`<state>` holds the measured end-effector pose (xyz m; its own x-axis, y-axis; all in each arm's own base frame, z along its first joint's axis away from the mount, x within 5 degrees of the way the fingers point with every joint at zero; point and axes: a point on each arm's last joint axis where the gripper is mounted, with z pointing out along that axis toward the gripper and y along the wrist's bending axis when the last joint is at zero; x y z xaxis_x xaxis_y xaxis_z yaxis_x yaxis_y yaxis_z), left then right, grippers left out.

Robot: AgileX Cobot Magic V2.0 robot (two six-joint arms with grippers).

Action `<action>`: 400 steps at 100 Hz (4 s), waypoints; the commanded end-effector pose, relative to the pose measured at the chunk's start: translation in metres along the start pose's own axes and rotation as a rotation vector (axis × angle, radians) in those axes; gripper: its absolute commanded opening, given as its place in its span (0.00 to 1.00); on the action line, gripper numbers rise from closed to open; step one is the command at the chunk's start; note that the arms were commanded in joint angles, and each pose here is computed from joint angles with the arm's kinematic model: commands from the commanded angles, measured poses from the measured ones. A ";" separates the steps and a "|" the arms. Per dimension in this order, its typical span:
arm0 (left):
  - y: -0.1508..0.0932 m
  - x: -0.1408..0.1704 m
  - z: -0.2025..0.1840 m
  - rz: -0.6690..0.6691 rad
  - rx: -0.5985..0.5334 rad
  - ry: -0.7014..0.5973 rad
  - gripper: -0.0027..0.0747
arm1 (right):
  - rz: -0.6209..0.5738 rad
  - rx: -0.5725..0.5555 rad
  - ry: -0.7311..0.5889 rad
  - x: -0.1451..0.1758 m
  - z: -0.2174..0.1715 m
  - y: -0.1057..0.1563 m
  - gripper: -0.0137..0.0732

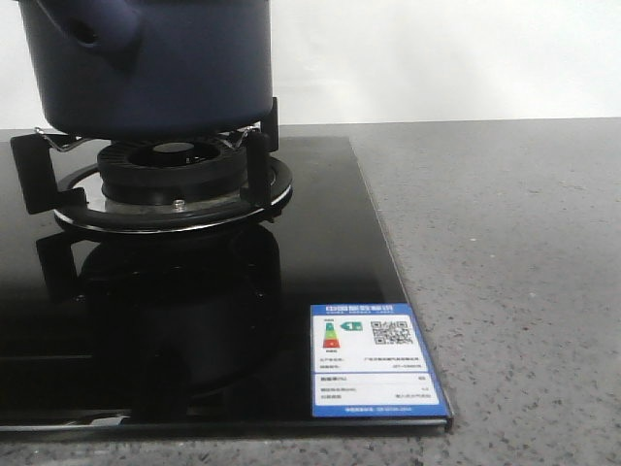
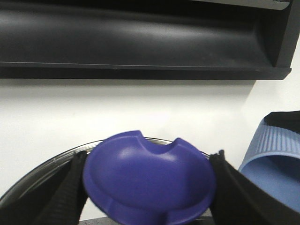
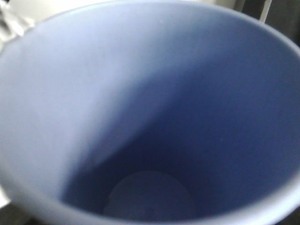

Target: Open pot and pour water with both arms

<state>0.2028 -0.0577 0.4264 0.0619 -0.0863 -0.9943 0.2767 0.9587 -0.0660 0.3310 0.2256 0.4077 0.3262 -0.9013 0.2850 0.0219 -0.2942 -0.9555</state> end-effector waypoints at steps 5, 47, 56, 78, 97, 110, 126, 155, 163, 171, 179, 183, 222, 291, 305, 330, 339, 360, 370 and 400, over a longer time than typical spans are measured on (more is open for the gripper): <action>0.003 -0.028 -0.008 -0.003 -0.041 -0.161 0.49 | -0.019 0.104 0.009 0.012 -0.017 -0.031 0.55; 0.003 -0.028 -0.008 -0.003 -0.041 -0.161 0.49 | -0.008 0.105 0.005 0.011 -0.017 -0.031 0.55; 0.003 -0.028 -0.008 -0.003 -0.041 -0.161 0.49 | 0.015 0.104 0.007 0.012 -0.017 -0.031 0.55; 0.003 -0.028 -0.008 -0.003 -0.041 -0.161 0.49 | 0.276 0.084 0.040 0.016 -0.017 -0.029 0.55; 0.003 -0.028 -0.008 -0.003 -0.041 -0.161 0.49 | 0.692 0.046 0.147 0.033 -0.026 -0.027 0.55; 0.002 -0.027 -0.008 -0.003 -0.037 -0.161 0.49 | 0.981 0.006 0.130 0.056 -0.043 -0.030 0.55; 0.001 -0.027 -0.008 -0.004 -0.031 -0.161 0.49 | 1.217 -0.009 0.102 0.085 -0.064 -0.016 0.55; 0.001 -0.027 -0.008 -0.004 -0.031 -0.161 0.49 | 1.642 0.124 0.028 0.130 -0.107 0.065 0.55; 0.001 -0.027 -0.008 -0.004 -0.031 -0.161 0.49 | 1.736 0.192 0.024 0.139 -0.118 0.093 0.55; 0.001 -0.027 -0.008 -0.004 -0.031 -0.161 0.49 | 1.793 0.220 0.026 0.139 -0.124 0.122 0.55; 0.001 -0.027 -0.008 -0.004 -0.031 -0.161 0.49 | 1.812 0.212 0.025 0.135 -0.128 0.145 0.55; 0.001 -0.027 -0.008 -0.004 -0.031 -0.161 0.49 | 1.818 0.201 0.023 0.131 -0.130 0.154 0.55; 0.001 -0.028 -0.008 -0.004 -0.032 -0.163 0.49 | 1.828 0.051 0.103 0.119 -0.112 0.211 0.55; 0.001 -0.028 -0.008 -0.004 -0.032 -0.163 0.49 | 1.795 -0.011 0.137 0.116 -0.102 0.230 0.57; 0.001 -0.028 -0.008 -0.004 -0.032 -0.163 0.49 | 1.795 -0.039 0.168 0.116 -0.103 0.233 0.71; 0.001 -0.028 -0.008 -0.004 -0.032 -0.163 0.49 | 1.791 -0.058 0.198 0.117 -0.105 0.233 0.91; 0.001 -0.028 -0.008 -0.004 -0.032 -0.163 0.49 | 1.784 -0.071 0.226 0.117 -0.110 0.231 0.91; -0.003 -0.027 -0.008 -0.010 -0.010 -0.161 0.49 | 1.802 -0.054 0.224 0.110 -0.134 0.227 0.91; -0.013 -0.025 -0.006 -0.015 0.035 -0.149 0.49 | 1.851 -0.036 0.220 0.106 -0.149 0.226 0.91; -0.039 -0.003 0.017 -0.023 0.135 -0.068 0.49 | 1.840 -0.002 0.223 0.092 -0.196 0.222 0.91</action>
<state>0.2089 -0.0972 0.4124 -0.0054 -0.0702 -0.9975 0.4185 0.9058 -0.0660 0.1893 0.0144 0.2216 -0.2797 -0.0738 -0.9573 -0.1679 0.9854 -0.0269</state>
